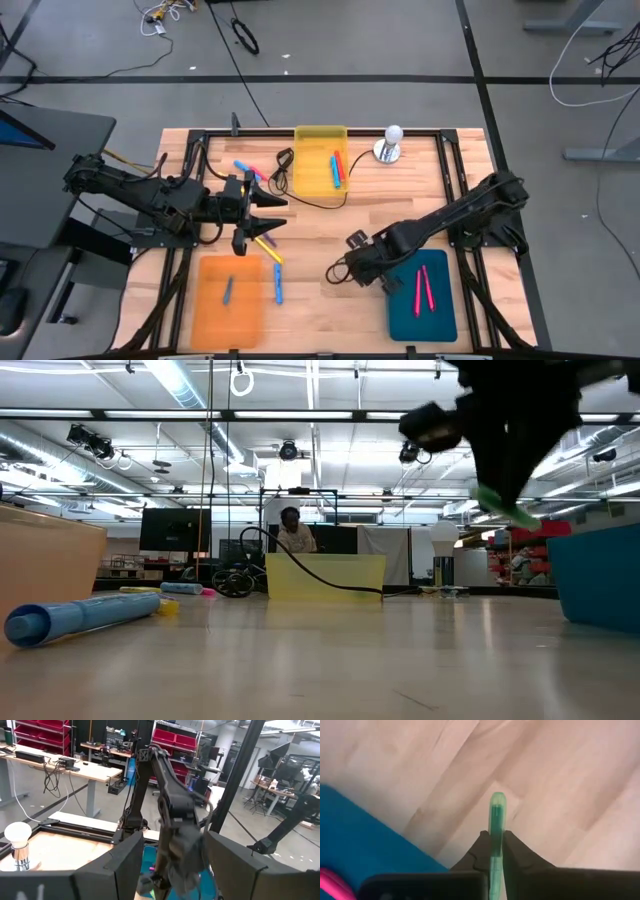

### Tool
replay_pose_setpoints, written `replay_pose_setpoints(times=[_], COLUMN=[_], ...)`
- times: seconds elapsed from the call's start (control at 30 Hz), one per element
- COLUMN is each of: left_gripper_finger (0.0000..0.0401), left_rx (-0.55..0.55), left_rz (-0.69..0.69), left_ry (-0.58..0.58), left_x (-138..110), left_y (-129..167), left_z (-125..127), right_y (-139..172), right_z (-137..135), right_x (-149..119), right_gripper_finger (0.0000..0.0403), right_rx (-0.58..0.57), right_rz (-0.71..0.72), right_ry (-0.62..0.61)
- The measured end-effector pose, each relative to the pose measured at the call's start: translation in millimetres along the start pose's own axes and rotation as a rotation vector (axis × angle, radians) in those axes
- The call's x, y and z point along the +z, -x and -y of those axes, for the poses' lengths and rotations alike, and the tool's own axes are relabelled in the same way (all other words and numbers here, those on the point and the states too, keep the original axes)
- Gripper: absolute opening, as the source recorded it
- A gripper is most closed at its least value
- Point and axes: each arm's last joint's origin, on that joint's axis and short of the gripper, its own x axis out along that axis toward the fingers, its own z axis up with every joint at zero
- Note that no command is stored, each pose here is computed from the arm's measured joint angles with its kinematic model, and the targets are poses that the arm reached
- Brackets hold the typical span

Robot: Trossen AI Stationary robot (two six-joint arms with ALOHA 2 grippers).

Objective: Pick & Place Markers
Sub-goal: Put the green pen into the orange bin

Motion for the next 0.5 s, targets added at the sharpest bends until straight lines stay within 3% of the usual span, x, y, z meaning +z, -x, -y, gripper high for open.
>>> replay_pose_setpoints(times=[0.5], left_gripper_finger=[0.0223], left_rx=[0.024], left_rz=[0.007], left_ry=[0.026], left_x=[0.2], left_y=[0.0], left_z=[-0.7], right_y=[89.7], right_z=[4.2], right_x=[-20.5], right_gripper_finger=[0.0014], right_rx=[-0.088], right_rz=[0.279], right_ry=[-0.303])
